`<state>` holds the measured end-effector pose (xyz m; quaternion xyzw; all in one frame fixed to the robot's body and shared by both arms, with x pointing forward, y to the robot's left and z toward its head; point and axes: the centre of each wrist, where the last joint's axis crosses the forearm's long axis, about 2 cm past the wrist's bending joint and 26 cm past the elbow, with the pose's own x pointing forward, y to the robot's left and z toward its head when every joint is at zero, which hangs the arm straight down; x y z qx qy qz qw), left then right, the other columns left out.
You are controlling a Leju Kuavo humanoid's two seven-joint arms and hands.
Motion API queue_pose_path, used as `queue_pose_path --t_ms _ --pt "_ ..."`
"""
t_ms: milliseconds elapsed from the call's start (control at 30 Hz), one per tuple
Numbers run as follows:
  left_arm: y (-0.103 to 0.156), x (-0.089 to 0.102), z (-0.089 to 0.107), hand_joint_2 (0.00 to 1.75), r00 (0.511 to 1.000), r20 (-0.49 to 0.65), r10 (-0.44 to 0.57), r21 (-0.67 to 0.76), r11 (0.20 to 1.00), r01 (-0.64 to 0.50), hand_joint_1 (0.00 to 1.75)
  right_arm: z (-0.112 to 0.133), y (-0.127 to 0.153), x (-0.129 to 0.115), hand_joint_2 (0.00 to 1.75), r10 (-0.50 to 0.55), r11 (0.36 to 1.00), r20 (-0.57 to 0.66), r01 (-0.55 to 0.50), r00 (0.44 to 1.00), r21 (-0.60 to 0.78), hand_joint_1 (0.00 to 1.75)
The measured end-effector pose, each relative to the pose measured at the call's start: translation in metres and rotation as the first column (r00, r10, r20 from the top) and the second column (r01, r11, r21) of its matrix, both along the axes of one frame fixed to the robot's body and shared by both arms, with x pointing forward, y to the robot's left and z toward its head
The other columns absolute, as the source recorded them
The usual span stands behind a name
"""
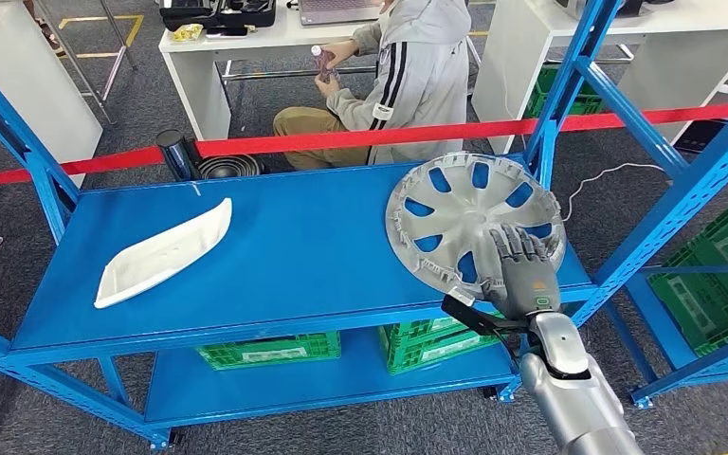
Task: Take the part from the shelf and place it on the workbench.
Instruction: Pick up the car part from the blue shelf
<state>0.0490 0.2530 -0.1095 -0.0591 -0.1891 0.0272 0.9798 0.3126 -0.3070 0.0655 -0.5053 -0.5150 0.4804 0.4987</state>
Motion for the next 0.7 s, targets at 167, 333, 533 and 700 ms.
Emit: queue_pose_path --t_ms 167,333,533,700 --pt "0.000 0.000 0.000 0.00 1.000 0.000 -0.001 0.000 1.000 0.001 0.00 -0.001 -0.009 0.000 1.75 -0.027 1.000 -0.007 0.027 1.000 -0.003 0.00" --pt "0.000 0.000 0.000 0.00 1.000 0.000 -0.001 0.000 1.000 0.001 0.00 -0.001 -0.012 0.000 1.75 -0.038 0.999 -0.011 0.038 0.999 -0.002 0.00" --pt "0.000 0.000 0.000 0.00 1.000 0.001 -0.001 0.000 1.000 0.001 0.00 -0.002 -0.014 0.000 1.75 -0.045 0.999 -0.015 0.044 0.999 -0.007 0.00" --pt "0.000 0.000 0.000 0.00 1.000 0.001 -0.001 0.000 1.000 0.001 0.00 -0.003 -0.020 -0.002 1.75 -0.058 0.998 -0.018 0.057 0.998 -0.010 0.00"
